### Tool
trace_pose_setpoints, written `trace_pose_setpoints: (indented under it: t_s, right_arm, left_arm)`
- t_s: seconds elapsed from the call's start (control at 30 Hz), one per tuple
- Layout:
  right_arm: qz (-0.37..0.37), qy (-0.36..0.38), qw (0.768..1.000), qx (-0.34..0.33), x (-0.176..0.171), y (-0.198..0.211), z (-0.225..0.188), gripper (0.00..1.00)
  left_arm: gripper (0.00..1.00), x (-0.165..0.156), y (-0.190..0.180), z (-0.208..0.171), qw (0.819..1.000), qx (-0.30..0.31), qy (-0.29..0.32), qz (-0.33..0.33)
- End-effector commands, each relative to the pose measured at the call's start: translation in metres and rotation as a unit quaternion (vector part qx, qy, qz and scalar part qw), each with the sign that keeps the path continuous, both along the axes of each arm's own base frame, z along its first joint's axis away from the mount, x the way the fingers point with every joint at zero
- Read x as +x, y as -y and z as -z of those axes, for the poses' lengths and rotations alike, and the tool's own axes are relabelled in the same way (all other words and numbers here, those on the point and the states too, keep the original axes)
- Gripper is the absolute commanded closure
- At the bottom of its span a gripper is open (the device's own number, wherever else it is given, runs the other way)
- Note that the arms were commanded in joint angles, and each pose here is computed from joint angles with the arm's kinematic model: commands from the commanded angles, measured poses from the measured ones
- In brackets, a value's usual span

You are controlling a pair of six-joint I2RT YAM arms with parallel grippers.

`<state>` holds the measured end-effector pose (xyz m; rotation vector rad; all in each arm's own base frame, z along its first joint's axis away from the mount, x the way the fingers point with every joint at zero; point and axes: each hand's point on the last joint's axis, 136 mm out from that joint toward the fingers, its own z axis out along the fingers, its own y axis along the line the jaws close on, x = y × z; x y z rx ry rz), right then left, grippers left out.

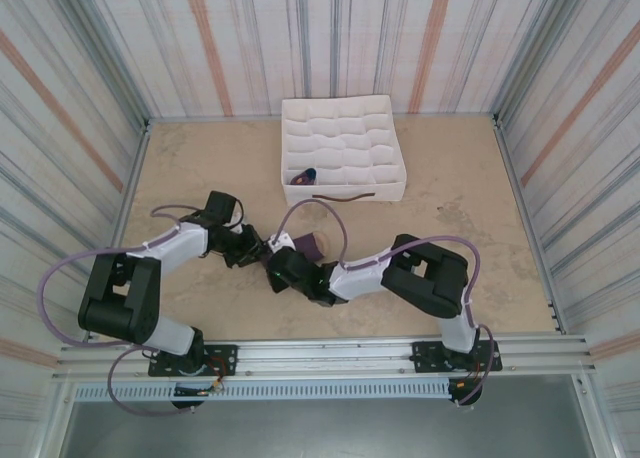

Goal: Roll the socks

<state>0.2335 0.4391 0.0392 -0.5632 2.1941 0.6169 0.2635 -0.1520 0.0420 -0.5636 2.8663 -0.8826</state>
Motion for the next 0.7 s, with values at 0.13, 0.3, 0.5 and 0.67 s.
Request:
trace_pose_setpoints:
  t_s: [0.13,0.3,0.5,0.67]
  right_arm:
    - [0.055,-0.173,0.980,0.075,-0.010,0.046,0.049,1.00]
    - [0.110,-0.239,0.950,0.167,-0.009,0.064,0.056,1.00]
    - [0.190,-0.292,0.912,0.217,-0.017,0.092,0.073,1.00]
    - [0.223,-0.306,0.901,0.210,-0.022,0.106,0.083,1.00]
  left_arm:
    - [0.55,0.002,0.003,-0.021,0.999,-0.025,0.037,-0.003]
    - [0.55,0.005,0.005,-0.025,0.998,-0.032,0.056,-0.006]
    - [0.55,0.008,0.015,-0.023,0.997,-0.039,0.068,0.014]
    - [0.51,0.008,0.037,-0.016,0.995,-0.040,0.078,0.053]
